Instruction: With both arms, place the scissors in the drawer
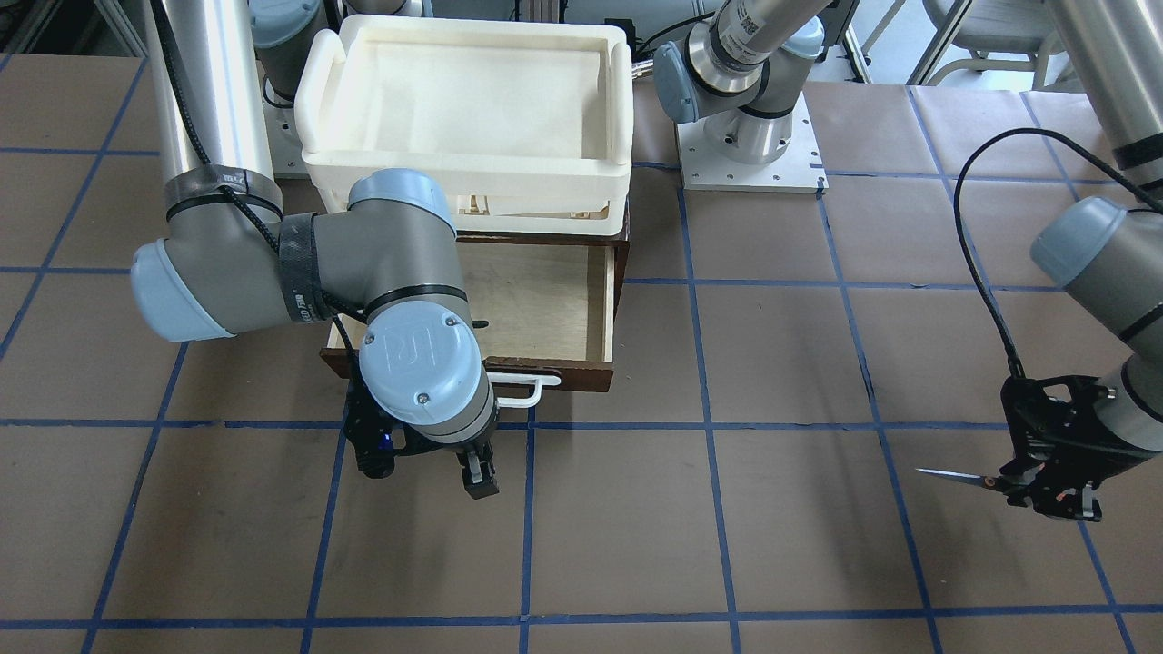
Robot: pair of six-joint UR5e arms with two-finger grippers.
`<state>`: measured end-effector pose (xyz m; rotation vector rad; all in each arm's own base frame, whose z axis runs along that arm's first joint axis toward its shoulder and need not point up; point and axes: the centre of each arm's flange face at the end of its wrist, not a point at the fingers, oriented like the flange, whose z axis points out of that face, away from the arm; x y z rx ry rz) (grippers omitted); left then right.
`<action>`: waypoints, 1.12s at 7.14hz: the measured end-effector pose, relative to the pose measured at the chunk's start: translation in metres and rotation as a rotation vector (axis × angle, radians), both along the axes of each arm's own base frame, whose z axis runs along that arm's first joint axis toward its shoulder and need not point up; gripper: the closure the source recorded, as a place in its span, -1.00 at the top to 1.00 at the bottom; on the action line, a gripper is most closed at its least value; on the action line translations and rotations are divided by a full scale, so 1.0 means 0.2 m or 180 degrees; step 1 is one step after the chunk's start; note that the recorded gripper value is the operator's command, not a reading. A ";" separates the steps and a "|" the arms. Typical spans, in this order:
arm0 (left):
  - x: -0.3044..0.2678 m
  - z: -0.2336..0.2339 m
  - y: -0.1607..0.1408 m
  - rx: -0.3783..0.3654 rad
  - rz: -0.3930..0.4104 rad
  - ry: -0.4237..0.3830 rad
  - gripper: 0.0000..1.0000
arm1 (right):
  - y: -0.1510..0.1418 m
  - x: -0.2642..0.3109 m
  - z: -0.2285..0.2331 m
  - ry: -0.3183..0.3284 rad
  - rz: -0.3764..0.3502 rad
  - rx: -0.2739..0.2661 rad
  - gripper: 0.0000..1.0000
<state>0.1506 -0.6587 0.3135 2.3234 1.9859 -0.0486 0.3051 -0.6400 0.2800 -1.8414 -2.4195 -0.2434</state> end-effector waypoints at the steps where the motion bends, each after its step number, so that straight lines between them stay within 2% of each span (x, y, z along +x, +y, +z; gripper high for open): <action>1: -0.11 0.13 0.04 -0.0001 -0.0081 0.0010 -1.00 | -0.02 -0.01 -0.01 -0.0004 0.0013 -0.0008 1.00; 3: -0.35 0.41 0.15 -0.0041 -0.0232 0.0075 -1.00 | -0.05 -0.03 -0.01 -0.0022 0.0011 -0.0055 1.00; 6: -0.68 0.80 0.43 0.0125 -0.0186 0.0237 -1.00 | -0.10 -0.02 -0.01 -0.0027 0.0012 -0.0094 1.00; 8: -1.04 1.01 0.63 0.0128 -0.0456 0.0065 -1.00 | -0.11 -0.02 -0.01 -0.0035 0.0052 -0.0104 1.00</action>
